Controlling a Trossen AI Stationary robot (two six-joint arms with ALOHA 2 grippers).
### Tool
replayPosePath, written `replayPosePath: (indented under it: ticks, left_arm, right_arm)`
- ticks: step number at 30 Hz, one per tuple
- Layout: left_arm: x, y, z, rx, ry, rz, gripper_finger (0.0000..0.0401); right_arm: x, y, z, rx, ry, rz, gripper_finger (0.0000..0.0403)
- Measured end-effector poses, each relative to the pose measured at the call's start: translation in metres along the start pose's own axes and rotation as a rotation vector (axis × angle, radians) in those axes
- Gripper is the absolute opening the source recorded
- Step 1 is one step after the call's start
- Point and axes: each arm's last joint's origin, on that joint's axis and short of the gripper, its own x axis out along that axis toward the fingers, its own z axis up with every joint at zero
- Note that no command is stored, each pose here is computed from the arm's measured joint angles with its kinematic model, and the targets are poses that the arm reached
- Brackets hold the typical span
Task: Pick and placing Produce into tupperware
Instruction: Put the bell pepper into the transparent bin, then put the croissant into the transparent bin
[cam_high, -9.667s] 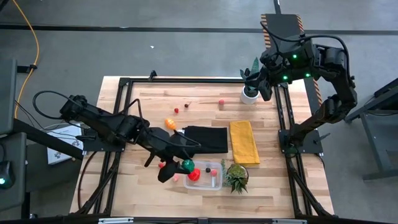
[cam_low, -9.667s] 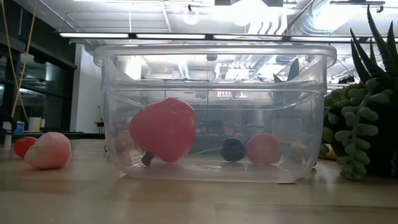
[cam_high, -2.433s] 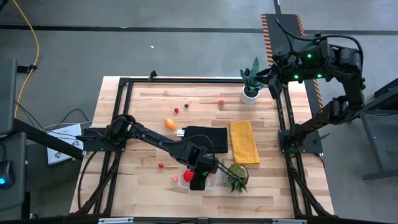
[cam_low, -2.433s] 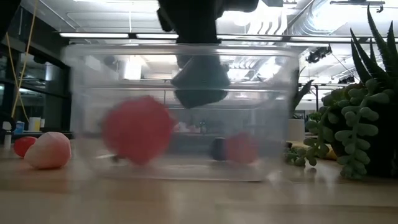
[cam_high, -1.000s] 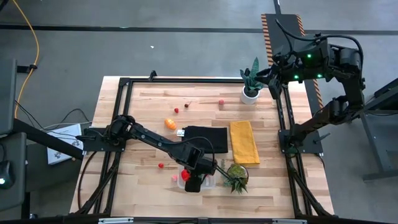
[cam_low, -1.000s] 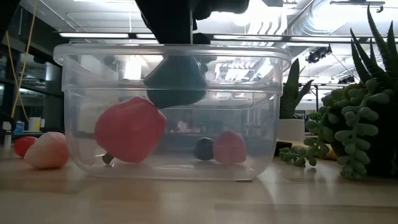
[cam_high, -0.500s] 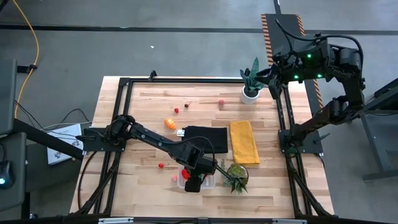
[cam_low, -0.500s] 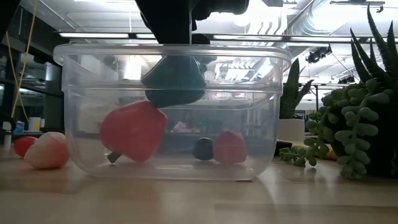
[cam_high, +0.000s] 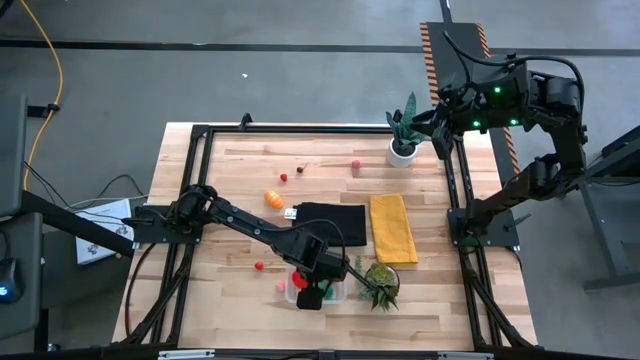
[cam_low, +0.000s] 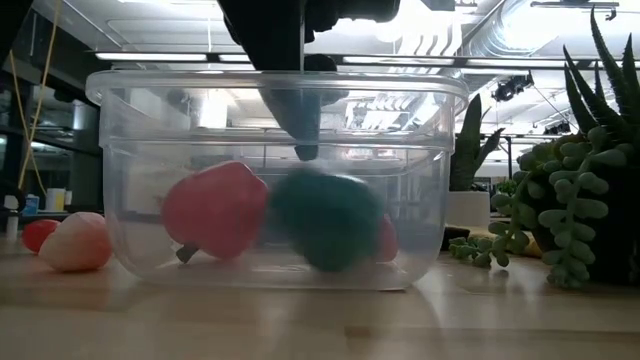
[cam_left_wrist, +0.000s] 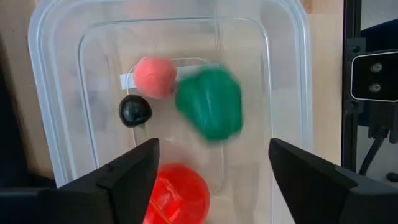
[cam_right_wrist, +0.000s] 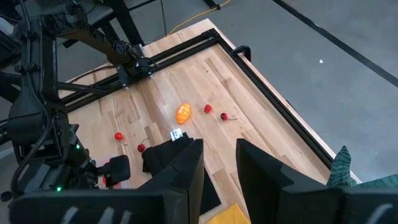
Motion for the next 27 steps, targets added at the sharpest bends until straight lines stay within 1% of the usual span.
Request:
replayPosePath:
  ticks: [4,9,11,16,21,27]
  left_arm:
    - [0.0,0.0,0.0,0.0,0.001,-0.005,0.0301]
    - [-0.012,-0.004,0.006,0.011,-0.016,-0.013,0.028]
    - [-0.019,-0.006,0.009,0.013,-0.025,-0.015,0.0265]
    - [-0.051,-0.013,0.016,0.021,-0.033,-0.015,0.0223]
    - [-0.078,-0.018,0.02,0.022,-0.055,0.013,0.0173]
    - [-0.109,-0.025,0.025,0.03,-0.11,-0.004,0.0117]
  right_arm:
    - [0.0,0.0,0.0,-0.005,0.0,0.0,0.0086]
    - [0.0,0.0,0.0,-0.005,0.0,0.0,0.0086]
    - [0.0,0.0,0.0,-0.005,0.0,0.0,0.0086]
    - [0.0,0.0,0.0,-0.008,0.0,0.0,0.0086]
    - [0.0,0.0,0.0,-0.001,0.004,0.001,0.0086]
    - [0.0,0.0,-0.002,0.004,0.025,0.011,0.0086]
